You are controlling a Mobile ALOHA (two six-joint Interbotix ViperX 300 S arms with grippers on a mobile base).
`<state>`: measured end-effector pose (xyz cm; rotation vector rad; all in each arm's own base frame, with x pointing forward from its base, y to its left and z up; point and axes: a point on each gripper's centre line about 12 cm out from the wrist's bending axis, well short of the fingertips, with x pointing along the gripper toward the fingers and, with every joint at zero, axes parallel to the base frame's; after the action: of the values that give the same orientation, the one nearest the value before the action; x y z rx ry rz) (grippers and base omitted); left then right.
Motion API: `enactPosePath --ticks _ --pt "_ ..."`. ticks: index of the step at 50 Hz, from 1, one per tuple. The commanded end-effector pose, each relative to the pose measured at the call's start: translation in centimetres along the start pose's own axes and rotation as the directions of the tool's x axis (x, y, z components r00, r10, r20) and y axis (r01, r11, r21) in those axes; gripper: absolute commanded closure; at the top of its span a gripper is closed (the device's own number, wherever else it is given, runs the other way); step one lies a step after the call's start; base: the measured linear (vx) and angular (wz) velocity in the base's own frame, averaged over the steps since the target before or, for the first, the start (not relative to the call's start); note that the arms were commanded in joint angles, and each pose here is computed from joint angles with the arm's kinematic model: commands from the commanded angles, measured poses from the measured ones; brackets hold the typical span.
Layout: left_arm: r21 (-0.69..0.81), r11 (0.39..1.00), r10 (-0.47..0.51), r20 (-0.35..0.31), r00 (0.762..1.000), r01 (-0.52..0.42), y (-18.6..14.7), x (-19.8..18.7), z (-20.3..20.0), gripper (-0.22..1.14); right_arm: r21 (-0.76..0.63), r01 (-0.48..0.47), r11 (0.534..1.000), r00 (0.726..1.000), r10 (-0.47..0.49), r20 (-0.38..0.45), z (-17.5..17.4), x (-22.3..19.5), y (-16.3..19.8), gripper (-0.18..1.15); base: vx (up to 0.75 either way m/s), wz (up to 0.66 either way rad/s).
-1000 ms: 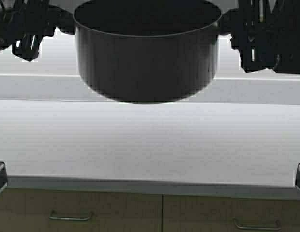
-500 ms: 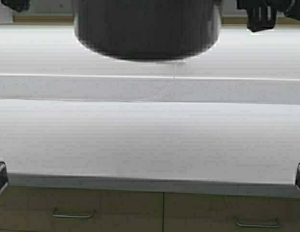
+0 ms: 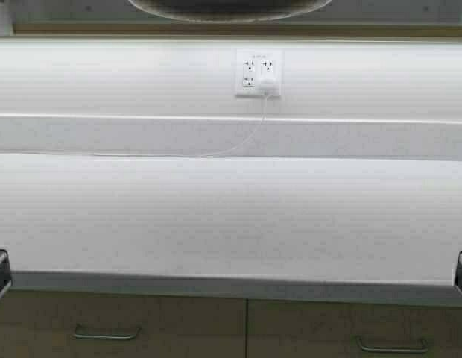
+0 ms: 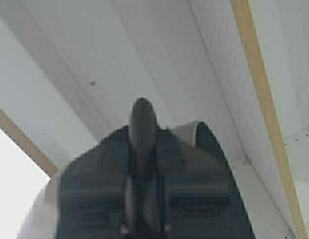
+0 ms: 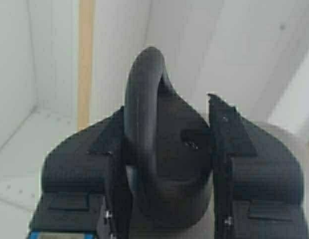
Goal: Open the cabinet, put the pot inside, then close it
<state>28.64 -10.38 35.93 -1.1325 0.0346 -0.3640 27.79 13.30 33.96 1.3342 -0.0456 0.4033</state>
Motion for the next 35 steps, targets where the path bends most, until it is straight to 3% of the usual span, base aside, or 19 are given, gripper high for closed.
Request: enactPosePath --ticks 1,15,24,35 --pt "0.009 0.998 -0.067 -0.011 0.998 0.067 -2.6 0.5 -0.1 0.88 0.031 -0.080 0.996 0.997 0.080 -0.014 -0.1 1.0 3.8 0.89 0.06 -0.06" --pt "-0.013 0.997 -0.071 0.001 0.997 0.071 -3.2 1.7 0.2 0.88 0.041 -0.116 0.992 0.993 0.116 0.007 0.6 2.8 5.9 0.89 0.16 -0.05" --pt "-0.045 0.996 -0.071 0.016 0.997 0.072 -3.6 2.1 0.5 0.88 0.043 -0.076 0.996 0.997 0.078 -0.027 0.1 4.9 6.3 0.89 0.24 -0.06" --pt "-0.049 0.997 -0.066 0.015 0.998 0.067 -4.1 5.4 0.4 0.88 0.037 -0.039 0.999 0.999 0.040 -0.024 -0.2 8.2 5.3 0.89 0.21 0.02"
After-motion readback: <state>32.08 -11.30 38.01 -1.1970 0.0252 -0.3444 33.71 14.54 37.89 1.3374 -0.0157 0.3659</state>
